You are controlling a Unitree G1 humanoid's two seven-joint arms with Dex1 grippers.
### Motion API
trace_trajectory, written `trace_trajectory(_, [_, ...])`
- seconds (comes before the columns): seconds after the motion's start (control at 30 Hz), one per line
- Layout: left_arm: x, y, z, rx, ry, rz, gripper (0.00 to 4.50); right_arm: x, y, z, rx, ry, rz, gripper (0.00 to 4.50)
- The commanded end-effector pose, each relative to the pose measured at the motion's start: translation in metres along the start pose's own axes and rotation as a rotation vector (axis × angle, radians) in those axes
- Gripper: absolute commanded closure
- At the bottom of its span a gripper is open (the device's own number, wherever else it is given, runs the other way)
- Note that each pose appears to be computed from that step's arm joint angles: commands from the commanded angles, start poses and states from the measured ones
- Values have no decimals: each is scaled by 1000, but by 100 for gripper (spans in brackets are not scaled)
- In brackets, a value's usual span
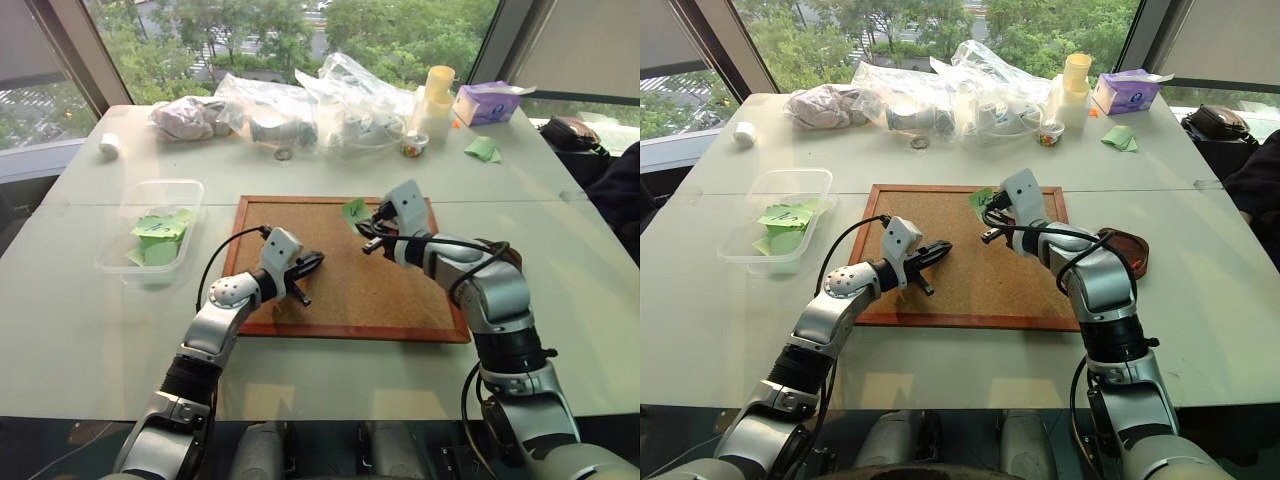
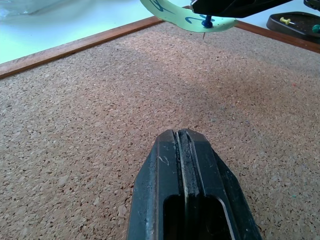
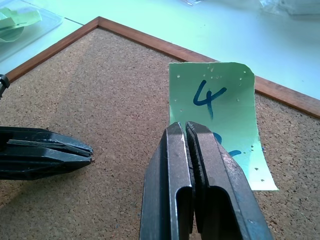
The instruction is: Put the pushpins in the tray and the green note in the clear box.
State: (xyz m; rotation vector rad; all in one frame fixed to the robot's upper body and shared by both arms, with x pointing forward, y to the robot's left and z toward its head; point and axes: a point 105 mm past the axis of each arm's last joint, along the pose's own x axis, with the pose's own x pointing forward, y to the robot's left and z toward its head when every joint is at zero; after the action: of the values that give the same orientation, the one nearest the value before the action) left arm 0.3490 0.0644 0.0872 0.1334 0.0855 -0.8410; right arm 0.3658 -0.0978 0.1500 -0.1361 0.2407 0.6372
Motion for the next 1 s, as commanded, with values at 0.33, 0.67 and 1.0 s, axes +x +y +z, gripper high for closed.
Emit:
trace_trajectory(0.33, [2,26,56,-251,-138,-56,227,-17,13,25,-104,-53,46,450])
trace_trajectory(0.67, [25,27,80,-620,-267,-110,36,-23,28,28,-127,-73,82,450])
trace_trajectory(1.0, [45,10,74,-713,-234,-153,88,-29,32,29,-143,-77,77,450])
